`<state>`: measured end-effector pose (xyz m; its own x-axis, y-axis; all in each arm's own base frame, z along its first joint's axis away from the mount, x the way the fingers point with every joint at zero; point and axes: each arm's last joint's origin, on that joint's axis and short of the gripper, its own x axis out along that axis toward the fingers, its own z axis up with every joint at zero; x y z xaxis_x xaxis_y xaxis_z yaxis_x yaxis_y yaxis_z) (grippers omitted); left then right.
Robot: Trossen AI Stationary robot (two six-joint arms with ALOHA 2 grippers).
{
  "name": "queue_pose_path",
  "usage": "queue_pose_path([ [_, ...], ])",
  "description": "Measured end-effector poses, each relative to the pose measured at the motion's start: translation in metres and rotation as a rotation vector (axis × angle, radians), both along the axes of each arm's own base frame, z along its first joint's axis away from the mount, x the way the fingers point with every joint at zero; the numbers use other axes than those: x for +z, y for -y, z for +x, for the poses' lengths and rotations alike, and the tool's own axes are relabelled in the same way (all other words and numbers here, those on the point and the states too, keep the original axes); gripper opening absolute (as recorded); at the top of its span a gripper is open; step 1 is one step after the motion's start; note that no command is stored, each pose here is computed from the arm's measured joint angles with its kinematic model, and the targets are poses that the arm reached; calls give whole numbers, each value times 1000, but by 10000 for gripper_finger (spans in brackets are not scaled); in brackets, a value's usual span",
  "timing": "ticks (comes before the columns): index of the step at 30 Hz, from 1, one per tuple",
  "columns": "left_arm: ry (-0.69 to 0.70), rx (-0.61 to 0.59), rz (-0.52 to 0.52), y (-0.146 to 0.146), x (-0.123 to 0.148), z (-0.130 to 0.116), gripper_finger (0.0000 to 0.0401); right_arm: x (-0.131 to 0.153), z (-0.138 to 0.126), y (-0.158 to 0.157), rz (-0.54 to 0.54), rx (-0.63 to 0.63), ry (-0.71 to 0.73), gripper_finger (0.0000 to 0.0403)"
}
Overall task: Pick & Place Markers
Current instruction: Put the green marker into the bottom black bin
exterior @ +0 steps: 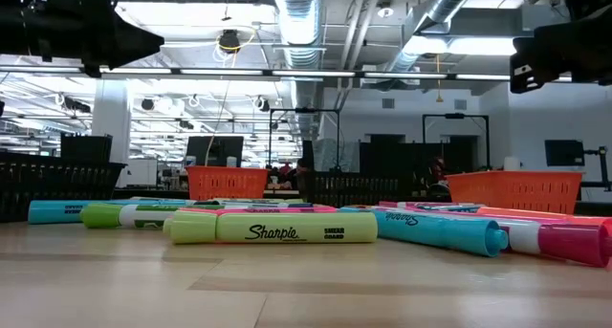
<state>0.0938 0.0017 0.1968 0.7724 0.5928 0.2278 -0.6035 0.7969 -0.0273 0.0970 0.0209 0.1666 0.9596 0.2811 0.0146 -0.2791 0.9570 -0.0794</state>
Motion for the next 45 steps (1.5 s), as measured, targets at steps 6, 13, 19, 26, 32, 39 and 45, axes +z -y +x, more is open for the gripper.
queue_pose_path([
  [6, 12, -13, -1, 0, 1, 0, 131, 2, 0, 0, -32, 0, 29, 100],
  [13, 54, -122, 6, 3, 3, 1, 131, 8, -1, 0, -195, -8, 144, 100],
  [19, 75, -242, 44, 6, 5, 2, 131, 13, -1, 0, -11, -4, 146, 100],
  [26, 32, -280, -32, 8, -3, 11, 131, 34, -6, 2, 61, -36, 358, 100],
  [32, -78, -348, -97, 13, -6, 28, 131, 45, -11, 7, -13, -212, 494, 100],
  [39, -248, -418, -85, 25, 20, 73, 131, 48, -8, 9, 83, -285, 486, 100],
  [45, -516, -405, -102, 34, 25, 115, 131, 68, 6, 6, 63, -258, 470, 100],
])
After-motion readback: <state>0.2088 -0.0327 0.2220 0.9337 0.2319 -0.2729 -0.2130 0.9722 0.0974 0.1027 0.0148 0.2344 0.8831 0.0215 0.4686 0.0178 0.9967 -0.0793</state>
